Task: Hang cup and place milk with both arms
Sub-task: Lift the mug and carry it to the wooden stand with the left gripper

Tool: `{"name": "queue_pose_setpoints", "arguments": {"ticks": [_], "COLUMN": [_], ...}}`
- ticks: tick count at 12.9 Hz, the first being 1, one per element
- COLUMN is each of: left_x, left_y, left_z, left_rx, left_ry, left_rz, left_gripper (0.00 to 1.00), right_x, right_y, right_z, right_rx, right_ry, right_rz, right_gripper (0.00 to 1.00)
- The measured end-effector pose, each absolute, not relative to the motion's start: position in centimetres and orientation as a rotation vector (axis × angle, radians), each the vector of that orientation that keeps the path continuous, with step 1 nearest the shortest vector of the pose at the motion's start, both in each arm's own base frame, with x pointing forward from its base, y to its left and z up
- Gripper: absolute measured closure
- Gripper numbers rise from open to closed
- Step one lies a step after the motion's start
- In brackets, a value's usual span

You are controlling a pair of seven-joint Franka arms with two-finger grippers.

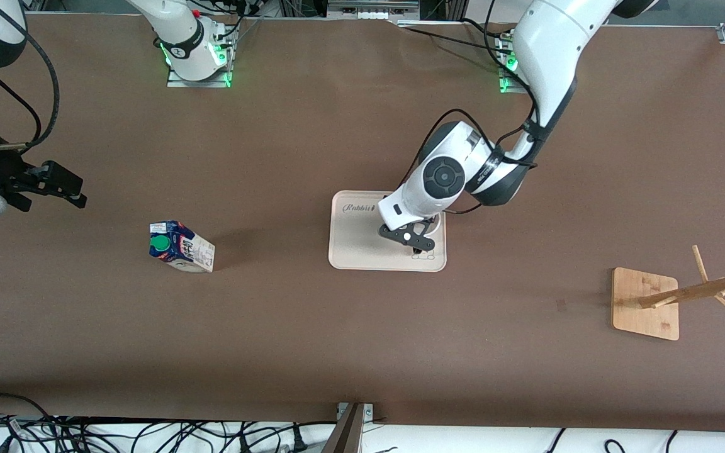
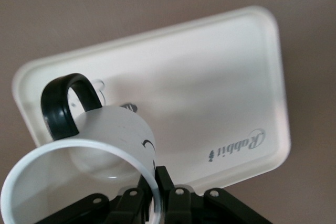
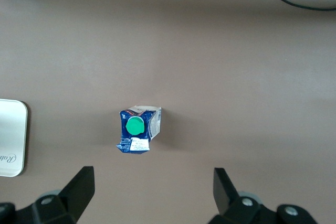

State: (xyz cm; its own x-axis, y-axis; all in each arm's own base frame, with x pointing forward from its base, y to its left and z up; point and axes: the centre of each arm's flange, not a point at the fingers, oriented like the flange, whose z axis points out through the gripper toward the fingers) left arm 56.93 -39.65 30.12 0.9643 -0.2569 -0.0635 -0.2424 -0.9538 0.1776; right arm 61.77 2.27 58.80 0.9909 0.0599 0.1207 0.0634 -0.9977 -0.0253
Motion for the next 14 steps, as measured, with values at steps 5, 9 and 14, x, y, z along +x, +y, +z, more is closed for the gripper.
{"name": "queue_pose_setpoints", "arguments": {"ticks": [5, 9, 14], "left_x": [58.6, 62.6, 66.4], "left_y": [-31.4, -23.2, -12.4], "left_z": [48.7, 48.5, 49.8], "left_rx": [3.003, 3.055, 3.061], "left_ry": [-0.239, -0.03, 0.165], "left_rz": [0.15, 0.192, 0.289], "left_gripper": [0.92, 0.92, 0.92], "right_x": [61.8, 61.8, 61.8], "right_y": [2.3, 2.4, 2.4], "right_z": [58.8, 58.8, 58.8], "right_rx": [-3.105, -3.105, -3.105], "right_ry": [-0.098, -0.099, -0.101], "right_rz": [-0.187, -0.187, -0.187], "right_gripper": [0.0, 0.0, 0.0]}}
